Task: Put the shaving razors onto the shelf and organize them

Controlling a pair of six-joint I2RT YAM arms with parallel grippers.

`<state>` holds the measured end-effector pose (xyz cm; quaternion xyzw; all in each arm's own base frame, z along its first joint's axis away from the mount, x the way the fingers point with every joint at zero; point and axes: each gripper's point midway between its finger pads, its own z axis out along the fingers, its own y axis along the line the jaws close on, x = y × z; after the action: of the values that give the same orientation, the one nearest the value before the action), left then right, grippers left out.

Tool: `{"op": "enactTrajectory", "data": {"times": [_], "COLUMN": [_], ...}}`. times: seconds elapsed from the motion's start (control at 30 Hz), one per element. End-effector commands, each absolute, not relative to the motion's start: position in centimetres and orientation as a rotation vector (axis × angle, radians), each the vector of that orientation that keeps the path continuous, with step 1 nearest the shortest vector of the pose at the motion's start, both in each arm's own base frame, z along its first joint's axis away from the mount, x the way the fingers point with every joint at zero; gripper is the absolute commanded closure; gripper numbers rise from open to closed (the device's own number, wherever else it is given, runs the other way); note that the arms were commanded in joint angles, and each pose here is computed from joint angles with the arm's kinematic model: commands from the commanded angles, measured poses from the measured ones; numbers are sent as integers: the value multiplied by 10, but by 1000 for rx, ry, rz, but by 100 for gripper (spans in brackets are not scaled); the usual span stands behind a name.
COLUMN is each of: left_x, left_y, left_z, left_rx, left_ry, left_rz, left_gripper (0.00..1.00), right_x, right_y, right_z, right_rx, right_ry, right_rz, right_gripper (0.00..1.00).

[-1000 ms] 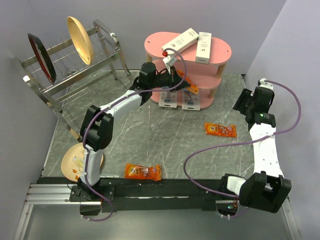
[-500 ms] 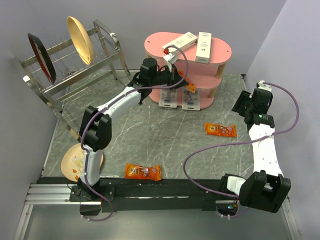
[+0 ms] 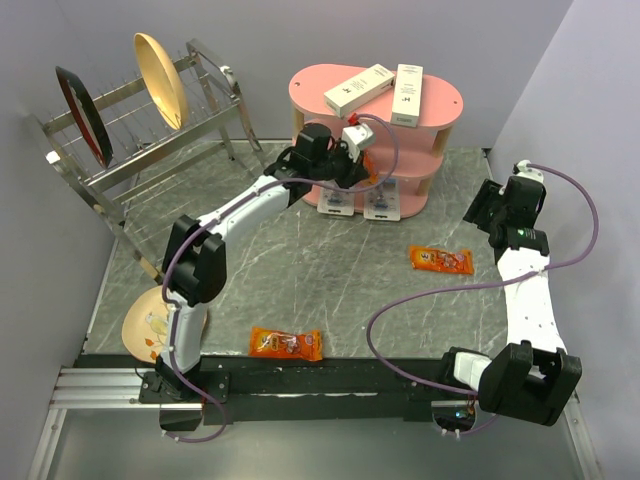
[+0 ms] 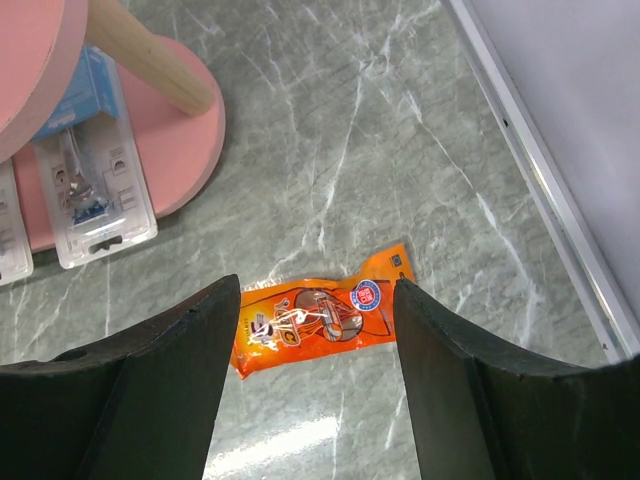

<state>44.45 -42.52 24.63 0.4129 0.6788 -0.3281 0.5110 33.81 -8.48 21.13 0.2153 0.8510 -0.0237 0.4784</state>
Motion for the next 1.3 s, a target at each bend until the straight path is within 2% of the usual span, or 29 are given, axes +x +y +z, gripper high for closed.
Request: {"op": "enactTrajectory", "data": {"times": [0.0, 0.17, 0.7, 1.27], "left_x": [455, 462, 434, 441], "left_y": [-404, -398, -451, -493], "left_z": [286, 285, 298, 297], "left_rx": [1036, 1049, 1114, 1122], "left_ry": [1520, 1510, 1431, 1364], "left_rz": [-526, -422, -520, -584], "left_gripper": [97, 96, 96, 96], "right_x": [342, 341, 330, 329], "right_y": [-87, -86, -85, -77], "right_z": [219, 215, 203, 205], "right_rx": [533, 541, 575, 619], "right_ry": [2034, 2033, 2027, 2004], "right_rz": [-51, -41, -33, 53], "right_gripper": [30, 30, 30, 30]}}
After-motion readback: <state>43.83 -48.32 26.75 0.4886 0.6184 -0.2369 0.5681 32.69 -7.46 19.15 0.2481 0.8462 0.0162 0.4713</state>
